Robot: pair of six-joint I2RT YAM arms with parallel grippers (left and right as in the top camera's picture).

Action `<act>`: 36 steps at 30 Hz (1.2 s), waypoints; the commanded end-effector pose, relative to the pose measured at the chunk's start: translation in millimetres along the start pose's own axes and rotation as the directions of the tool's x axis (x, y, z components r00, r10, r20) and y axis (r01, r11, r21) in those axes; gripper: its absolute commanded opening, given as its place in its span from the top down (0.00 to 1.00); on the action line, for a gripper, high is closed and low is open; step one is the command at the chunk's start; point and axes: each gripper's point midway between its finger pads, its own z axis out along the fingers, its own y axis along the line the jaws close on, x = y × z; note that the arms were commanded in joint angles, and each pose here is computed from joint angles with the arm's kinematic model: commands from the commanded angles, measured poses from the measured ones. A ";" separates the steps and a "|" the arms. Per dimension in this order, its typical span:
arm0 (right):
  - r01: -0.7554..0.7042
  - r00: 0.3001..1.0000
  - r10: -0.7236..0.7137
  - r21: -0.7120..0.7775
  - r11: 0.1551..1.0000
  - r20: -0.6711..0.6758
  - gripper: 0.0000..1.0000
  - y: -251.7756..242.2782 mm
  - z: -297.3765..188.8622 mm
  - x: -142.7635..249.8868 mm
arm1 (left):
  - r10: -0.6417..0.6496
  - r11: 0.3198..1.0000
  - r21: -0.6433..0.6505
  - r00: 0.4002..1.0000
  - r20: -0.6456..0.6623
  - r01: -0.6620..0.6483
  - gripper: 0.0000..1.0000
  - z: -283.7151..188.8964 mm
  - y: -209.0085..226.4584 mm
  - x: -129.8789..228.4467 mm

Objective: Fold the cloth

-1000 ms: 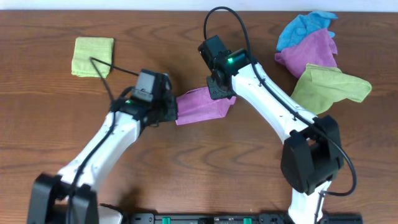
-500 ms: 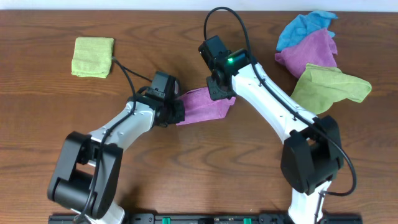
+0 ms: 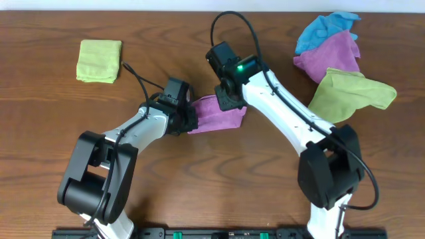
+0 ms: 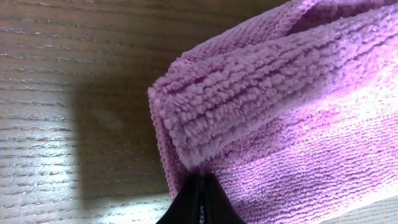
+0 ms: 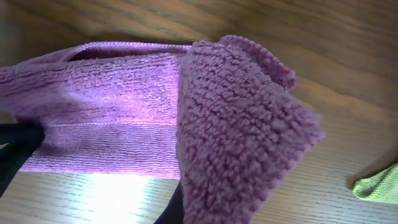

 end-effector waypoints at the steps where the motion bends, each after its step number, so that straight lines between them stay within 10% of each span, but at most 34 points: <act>1: 0.007 0.999 -0.006 -0.031 0.999 0.051 0.99 4.6 -22.2 -8.0 | -0.024 0.999 -0.049 0.999 -0.028 0.022 0.94 13.4 12.2 7.6; 28: 0.035 0.988 -0.011 -0.154 0.987 0.152 0.98 27.4 -75.5 -15.7 | -0.050 0.999 -0.013 0.998 -0.034 0.049 0.95 8.1 5.1 7.4; 36: 0.029 0.990 -0.013 -0.117 0.993 0.137 0.99 21.8 -66.6 -15.3 | -0.004 0.996 0.086 0.981 0.193 -0.013 0.94 -90.4 -25.7 -33.1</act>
